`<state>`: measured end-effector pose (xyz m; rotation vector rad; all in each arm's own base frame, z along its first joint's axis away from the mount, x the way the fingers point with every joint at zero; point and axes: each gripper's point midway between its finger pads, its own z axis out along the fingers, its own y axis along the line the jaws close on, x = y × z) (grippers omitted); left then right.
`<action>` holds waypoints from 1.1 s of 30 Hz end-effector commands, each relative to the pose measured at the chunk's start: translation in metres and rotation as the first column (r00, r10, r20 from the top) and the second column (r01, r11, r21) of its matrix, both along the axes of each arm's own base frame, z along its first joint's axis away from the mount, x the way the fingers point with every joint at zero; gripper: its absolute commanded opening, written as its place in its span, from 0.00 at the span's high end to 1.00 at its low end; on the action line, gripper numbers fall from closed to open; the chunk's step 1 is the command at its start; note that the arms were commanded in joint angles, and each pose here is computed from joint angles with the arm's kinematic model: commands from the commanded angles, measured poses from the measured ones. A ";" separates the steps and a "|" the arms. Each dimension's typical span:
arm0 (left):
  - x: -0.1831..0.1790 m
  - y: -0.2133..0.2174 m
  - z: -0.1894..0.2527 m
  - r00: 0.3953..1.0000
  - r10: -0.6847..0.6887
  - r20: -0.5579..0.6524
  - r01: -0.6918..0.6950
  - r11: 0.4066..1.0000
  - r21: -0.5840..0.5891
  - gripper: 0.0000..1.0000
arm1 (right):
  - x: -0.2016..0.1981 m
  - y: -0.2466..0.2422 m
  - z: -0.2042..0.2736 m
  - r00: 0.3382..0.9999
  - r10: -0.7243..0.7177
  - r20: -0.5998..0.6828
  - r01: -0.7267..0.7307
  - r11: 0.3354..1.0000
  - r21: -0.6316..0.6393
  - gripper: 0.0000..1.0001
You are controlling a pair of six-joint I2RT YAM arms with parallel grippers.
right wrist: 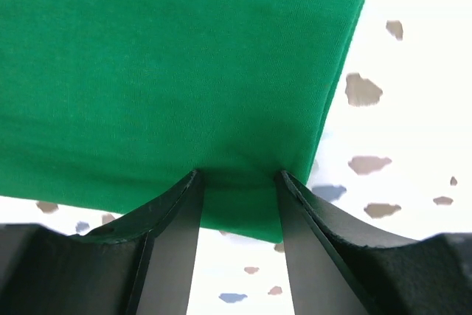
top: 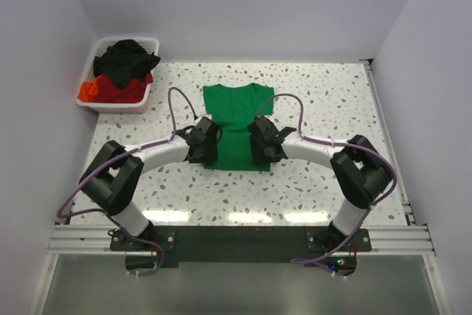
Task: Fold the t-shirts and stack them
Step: Fold the tshirt
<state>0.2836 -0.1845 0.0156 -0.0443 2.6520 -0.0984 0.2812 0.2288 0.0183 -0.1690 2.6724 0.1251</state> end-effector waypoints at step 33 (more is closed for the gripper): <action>-0.078 -0.035 0.029 0.998 -0.044 -0.054 0.019 0.921 -0.390 0.45 | -0.065 -0.041 0.034 0.995 -0.095 -0.006 0.095 0.988 0.121 0.46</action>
